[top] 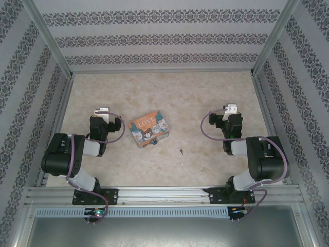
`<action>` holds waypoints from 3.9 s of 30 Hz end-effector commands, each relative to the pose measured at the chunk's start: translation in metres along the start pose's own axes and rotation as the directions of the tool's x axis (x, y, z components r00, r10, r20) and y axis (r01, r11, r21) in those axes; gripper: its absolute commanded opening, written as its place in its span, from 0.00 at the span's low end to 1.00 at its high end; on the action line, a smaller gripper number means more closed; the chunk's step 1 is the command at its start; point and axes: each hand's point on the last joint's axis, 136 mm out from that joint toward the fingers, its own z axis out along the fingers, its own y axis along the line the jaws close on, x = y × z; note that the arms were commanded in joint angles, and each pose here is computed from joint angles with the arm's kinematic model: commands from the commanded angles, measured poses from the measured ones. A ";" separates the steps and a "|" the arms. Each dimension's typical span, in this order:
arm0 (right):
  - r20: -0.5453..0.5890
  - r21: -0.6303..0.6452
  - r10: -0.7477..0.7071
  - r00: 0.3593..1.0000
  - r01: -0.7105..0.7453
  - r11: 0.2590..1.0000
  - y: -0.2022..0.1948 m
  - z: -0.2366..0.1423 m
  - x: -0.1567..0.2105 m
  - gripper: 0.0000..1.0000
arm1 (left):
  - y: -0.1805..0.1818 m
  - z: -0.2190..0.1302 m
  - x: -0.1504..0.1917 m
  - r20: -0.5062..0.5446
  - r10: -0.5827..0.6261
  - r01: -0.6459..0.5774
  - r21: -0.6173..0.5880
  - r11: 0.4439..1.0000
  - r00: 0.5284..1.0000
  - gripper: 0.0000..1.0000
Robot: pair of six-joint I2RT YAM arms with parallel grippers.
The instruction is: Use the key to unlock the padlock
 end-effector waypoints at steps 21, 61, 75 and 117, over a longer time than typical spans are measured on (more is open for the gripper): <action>0.061 0.007 -0.007 0.998 0.006 1.000 0.001 -0.001 -0.014 0.98 | 0.006 -0.005 -0.020 0.110 0.002 0.000 -0.019 1.000 0.994 0.99; -0.567 -0.488 0.183 0.803 -0.506 0.711 0.217 -0.093 -0.022 0.98 | -0.090 -0.124 0.006 -0.623 -0.608 0.818 0.094 0.567 0.493 0.99; -0.708 -0.507 0.027 0.705 -0.535 0.676 0.298 -0.072 0.025 0.98 | -0.151 -0.106 0.020 -0.730 -0.517 0.842 0.147 0.520 0.447 0.99; -0.731 -0.488 0.044 0.681 -0.567 0.663 0.284 -0.078 0.025 0.83 | -0.224 0.024 -0.035 -0.719 -0.340 0.710 0.297 0.638 0.606 0.99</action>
